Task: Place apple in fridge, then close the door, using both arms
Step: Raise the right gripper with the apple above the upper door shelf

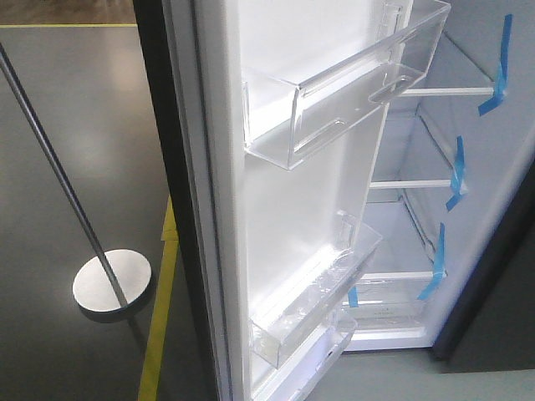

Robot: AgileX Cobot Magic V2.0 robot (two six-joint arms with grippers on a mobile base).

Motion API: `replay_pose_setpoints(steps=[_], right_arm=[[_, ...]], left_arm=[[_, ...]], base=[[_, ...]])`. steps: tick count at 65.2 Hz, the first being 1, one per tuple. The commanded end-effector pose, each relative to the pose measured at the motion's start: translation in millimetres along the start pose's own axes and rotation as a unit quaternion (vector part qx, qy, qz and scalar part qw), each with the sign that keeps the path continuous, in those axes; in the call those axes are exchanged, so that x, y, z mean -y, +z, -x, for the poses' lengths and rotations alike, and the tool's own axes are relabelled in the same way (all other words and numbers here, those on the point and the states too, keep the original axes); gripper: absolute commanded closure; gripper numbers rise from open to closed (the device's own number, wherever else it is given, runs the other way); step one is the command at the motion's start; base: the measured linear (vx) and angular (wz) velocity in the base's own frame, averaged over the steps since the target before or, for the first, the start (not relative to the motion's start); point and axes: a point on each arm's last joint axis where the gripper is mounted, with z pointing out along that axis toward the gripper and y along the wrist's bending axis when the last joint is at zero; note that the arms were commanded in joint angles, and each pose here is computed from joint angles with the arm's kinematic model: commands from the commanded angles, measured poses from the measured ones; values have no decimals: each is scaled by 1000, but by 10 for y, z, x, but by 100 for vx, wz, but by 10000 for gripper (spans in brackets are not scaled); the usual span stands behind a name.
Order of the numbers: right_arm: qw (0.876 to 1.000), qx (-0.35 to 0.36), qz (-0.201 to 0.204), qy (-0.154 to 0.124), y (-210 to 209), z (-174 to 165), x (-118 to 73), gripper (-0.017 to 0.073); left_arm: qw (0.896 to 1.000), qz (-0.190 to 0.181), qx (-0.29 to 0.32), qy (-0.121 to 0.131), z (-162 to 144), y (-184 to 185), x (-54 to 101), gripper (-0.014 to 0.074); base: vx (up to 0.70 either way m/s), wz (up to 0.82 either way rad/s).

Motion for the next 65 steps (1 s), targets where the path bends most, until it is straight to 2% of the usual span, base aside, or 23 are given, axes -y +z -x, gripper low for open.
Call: replay_pose_setpoints(steps=[1, 65], right_arm=[[999, 48, -6, -2, -20, 115, 6, 426], [999, 48, -6, -2, -20, 115, 6, 426]], left_arm=[[999, -6, 53, -7, 133, -25, 9, 599], [999, -6, 53, -7, 133, -25, 9, 599]], base=[[0, 0], [0, 0]])
